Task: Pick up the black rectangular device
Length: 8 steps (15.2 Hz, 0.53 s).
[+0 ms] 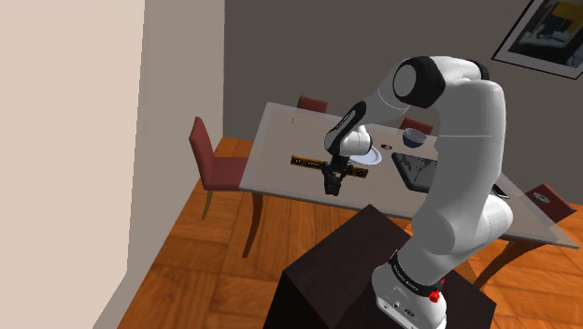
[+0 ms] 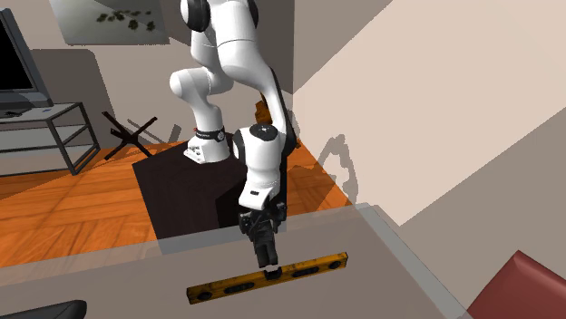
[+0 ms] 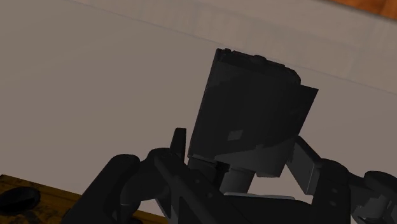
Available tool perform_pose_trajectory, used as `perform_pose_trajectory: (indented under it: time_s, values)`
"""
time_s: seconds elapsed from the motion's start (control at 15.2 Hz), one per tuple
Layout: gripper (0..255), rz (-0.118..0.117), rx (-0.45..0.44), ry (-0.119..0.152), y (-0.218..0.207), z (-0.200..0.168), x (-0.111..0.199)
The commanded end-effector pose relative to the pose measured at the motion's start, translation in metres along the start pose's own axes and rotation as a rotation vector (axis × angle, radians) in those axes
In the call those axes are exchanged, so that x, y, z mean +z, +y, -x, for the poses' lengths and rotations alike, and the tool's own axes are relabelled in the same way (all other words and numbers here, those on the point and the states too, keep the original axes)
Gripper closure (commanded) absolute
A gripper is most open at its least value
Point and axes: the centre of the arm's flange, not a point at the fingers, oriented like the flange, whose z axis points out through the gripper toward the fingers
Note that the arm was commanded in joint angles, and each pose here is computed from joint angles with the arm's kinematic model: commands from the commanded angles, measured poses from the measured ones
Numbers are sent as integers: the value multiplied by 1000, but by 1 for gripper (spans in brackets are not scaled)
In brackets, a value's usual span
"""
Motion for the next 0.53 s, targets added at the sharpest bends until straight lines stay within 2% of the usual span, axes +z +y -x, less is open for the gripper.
perform_pose_trajectory:
  time_s: [0.0,0.46]
  values:
    - [255,0,-2,-2,-1,0,1]
    - [255,0,-2,-2,0,1,-30]
